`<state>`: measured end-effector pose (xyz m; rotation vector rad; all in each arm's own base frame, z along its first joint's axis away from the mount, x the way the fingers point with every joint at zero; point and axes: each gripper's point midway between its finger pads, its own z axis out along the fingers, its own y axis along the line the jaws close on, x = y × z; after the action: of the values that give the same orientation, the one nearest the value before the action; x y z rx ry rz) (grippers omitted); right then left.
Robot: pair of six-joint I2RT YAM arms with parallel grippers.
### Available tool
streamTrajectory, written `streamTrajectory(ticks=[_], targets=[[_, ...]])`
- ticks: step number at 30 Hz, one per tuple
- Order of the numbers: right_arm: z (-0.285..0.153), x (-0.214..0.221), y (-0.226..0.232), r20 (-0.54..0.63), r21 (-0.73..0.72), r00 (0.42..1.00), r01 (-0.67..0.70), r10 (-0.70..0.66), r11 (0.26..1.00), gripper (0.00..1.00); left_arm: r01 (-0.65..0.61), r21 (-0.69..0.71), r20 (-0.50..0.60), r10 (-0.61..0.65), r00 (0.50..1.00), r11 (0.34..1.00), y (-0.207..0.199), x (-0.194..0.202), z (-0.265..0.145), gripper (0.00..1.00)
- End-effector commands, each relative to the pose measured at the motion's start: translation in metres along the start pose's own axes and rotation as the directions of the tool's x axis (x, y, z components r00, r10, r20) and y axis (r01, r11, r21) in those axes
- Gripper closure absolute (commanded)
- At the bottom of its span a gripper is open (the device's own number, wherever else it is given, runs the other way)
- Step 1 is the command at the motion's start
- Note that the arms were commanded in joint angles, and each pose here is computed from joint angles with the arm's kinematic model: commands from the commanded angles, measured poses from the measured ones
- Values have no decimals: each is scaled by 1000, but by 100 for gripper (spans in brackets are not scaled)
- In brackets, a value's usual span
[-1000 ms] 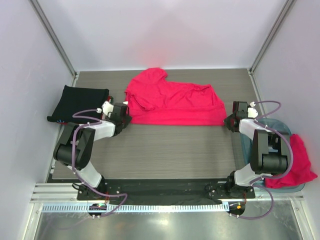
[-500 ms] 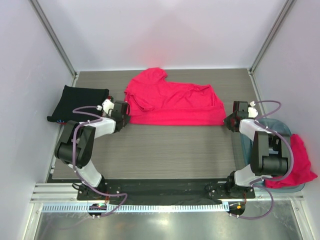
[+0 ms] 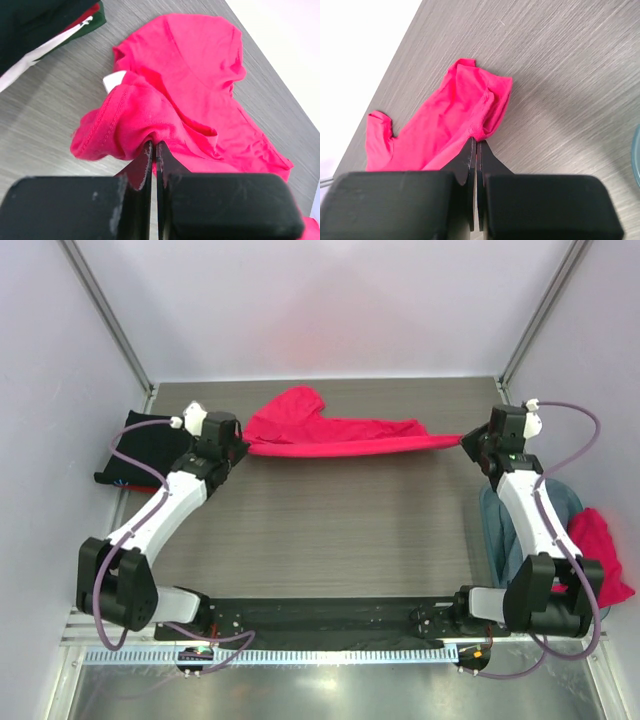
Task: Fold and stack the t-shirts
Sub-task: Fold the tshirt
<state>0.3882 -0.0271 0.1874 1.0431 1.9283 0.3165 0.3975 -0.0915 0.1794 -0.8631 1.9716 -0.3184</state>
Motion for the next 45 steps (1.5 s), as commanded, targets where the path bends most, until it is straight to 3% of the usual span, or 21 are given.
streamTrajectory(ticks=[1, 5, 9, 16, 21, 25, 29, 38, 45], targets=[[-5, 16, -22, -47, 59, 999, 30, -27, 998, 99, -62, -75, -43, 59, 997, 995, 28, 11, -6, 100], [-7, 20, -22, -64, 48, 998, 28, -25, 998, 99, -74, -82, -60, 70, 996, 994, 31, 13, -9, 100], [-33, -17, 24, -9, -56, 999, 35, -35, 998, 99, -87, -38, 0, 87, 996, 995, 4, -26, -36, 100], [-127, -87, 91, 150, -228, 988, 78, -44, 970, 99, -74, 150, 155, 50, 987, 986, -50, -117, -144, 100], [-206, -115, 111, 291, -369, 956, 91, 22, 925, 99, -56, 319, 210, -13, 978, 946, -64, -148, -222, 100], [-247, -134, 111, 416, -434, 902, 86, 115, 897, 99, -68, 368, 267, -36, 963, 927, -64, -171, -266, 100], [-244, -139, 113, 419, -421, 901, 87, 109, 903, 99, -79, 364, 252, -17, 968, 928, -74, -173, -260, 100], [-159, -133, 111, 328, -286, 943, 38, 60, 957, 99, -111, 307, 99, 84, 992, 945, -116, -147, -165, 100], [-108, -144, 163, 197, -357, 980, 46, 27, 933, 99, -34, 344, 48, 19, 999, 938, -138, -185, -123, 100]])
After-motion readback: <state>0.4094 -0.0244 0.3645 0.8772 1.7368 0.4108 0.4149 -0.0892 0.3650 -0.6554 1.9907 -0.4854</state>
